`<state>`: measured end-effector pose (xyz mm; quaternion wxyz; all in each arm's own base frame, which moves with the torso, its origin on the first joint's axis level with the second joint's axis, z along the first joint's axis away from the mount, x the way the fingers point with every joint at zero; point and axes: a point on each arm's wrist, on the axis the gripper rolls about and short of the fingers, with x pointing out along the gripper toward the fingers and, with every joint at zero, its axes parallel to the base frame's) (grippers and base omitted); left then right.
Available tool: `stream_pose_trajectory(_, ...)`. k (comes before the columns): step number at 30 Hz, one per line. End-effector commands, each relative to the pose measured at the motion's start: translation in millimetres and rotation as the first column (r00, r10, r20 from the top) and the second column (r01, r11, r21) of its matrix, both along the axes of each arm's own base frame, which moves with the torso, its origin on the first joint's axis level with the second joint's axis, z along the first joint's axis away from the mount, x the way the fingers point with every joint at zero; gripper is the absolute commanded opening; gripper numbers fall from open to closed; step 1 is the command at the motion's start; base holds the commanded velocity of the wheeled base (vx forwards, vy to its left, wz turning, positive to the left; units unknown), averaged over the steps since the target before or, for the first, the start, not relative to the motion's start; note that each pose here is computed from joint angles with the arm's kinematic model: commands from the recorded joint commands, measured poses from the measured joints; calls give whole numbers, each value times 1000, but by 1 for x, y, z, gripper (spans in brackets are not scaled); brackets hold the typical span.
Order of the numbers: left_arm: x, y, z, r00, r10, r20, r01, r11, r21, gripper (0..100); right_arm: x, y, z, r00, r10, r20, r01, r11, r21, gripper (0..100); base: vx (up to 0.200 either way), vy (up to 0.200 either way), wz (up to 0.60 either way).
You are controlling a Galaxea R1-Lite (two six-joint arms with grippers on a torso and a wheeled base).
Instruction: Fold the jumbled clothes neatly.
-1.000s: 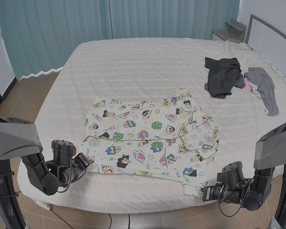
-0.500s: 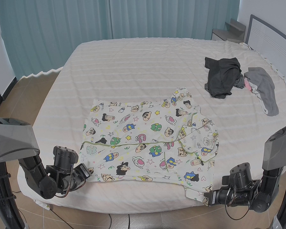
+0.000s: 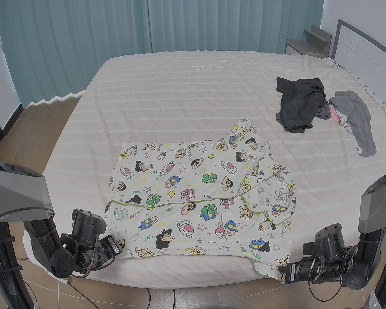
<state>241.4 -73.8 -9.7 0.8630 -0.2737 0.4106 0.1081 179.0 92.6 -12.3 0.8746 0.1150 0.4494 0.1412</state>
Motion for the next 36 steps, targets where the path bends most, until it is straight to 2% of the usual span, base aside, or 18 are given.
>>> stream_pose_trajectory(1, -7, 0, -3, 1000, -5, -25, 5, 1000, 8, 0, -6, -2, -1, 1000, 5, -24, -5, 1000, -8, 0, 0, 0, 0)
stream_pose_trajectory(9, -16, 2, -3, 999, -13, -44, 13, 1000, 14, 0, -12, 2, 0, 998, 35, -48, -36, 999, -25, 0, 0, 0, 0)
stream_pose_trajectory(16, -25, 1, -4, 997, -27, -67, 29, 999, 22, 0, -21, -3, 11, 996, 34, -78, -37, 999, -37, 0, 0, 0, 0)
stream_pose_trajectory(26, -36, 2, -6, 994, -41, -103, 45, 998, 35, 0, -26, -5, 8, 991, 35, -129, -43, 997, -62, 0, 0, 0, 0)
stream_pose_trajectory(30, -32, 0, -2, 996, -42, -74, 44, 999, 25, 0, -24, -4, 11, 994, 35, -103, -40, 998, -46, 0, 0, 0, 0)
stream_pose_trajectory(34, -21, -4, 17, 999, -43, 32, 43, 999, -9, 0, -18, -5, 23, 1000, 23, -10, -23, 1000, 10, 0, 0, 0, 0)
stream_pose_trajectory(35, -21, -4, 17, 999, -43, 32, 43, 999, -9, 0, -18, -5, 23, 1000, 23, -10, -23, 1000, 10, 0, 0, 0, 0)
stream_pose_trajectory(36, -16, -5, 29, 996, -39, 86, 41, 999, -26, 0, -14, -8, 29, 999, 2, 38, -4, 999, 39, 0, 0, 0, 0)
